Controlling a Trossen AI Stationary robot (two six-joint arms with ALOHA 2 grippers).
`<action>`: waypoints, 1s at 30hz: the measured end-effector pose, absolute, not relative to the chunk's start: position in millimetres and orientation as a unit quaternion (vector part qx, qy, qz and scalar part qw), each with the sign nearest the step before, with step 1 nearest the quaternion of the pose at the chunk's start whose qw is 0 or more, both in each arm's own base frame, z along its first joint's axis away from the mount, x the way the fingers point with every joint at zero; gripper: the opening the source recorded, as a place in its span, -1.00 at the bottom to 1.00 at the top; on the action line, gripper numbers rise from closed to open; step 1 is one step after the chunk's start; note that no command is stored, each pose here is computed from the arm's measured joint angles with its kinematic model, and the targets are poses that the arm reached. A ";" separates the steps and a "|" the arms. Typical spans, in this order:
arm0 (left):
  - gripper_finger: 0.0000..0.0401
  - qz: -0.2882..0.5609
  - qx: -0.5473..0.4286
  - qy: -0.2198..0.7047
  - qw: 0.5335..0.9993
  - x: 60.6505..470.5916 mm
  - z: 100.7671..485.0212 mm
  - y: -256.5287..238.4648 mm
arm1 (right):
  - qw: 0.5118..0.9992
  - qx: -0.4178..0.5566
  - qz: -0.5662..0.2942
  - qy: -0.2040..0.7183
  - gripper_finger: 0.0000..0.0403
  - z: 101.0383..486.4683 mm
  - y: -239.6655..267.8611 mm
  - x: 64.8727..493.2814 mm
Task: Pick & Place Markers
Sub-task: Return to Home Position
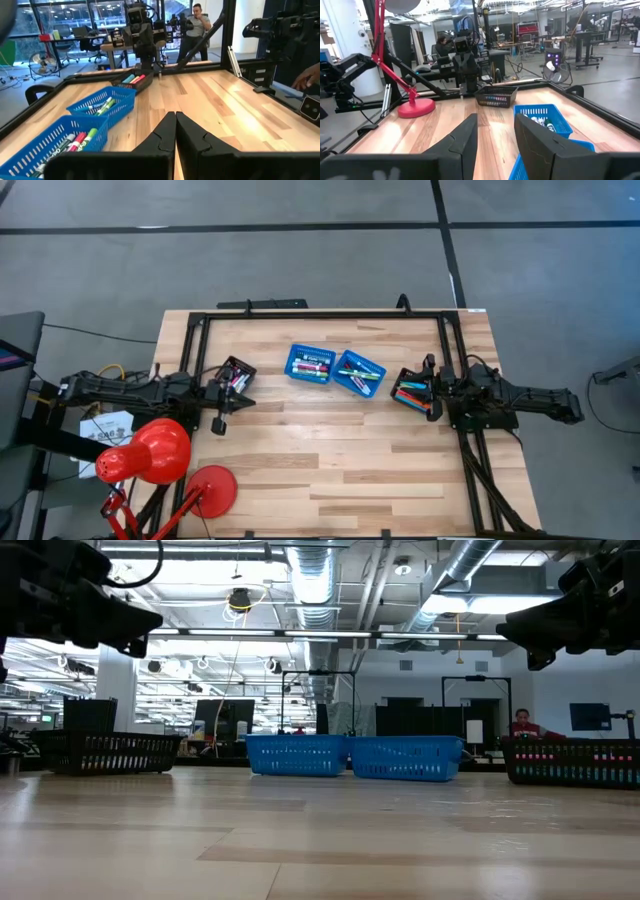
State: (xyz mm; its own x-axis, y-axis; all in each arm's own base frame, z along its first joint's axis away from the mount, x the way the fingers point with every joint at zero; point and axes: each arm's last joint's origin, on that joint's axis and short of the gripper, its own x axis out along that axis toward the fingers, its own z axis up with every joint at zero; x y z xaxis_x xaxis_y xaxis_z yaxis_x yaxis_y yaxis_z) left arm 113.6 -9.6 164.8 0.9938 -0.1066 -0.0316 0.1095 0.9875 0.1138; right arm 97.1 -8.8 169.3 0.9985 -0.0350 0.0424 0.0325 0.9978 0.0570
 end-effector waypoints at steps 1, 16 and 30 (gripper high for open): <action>-0.96 -0.054 0.058 0.014 0.997 113.8 164.6 -9.6 | 0.999 0.028 -0.017 -0.022 -0.41 169.3 -8.8 97.1; -0.96 -0.054 0.058 0.017 0.997 114.4 164.0 -9.7 | 0.999 0.029 -0.017 -0.021 -0.41 168.9 -8.8 97.2; -0.96 -0.054 0.058 0.016 0.997 114.5 164.2 -9.7 | 0.999 0.029 -0.017 -0.021 -0.41 168.8 -8.8 97.2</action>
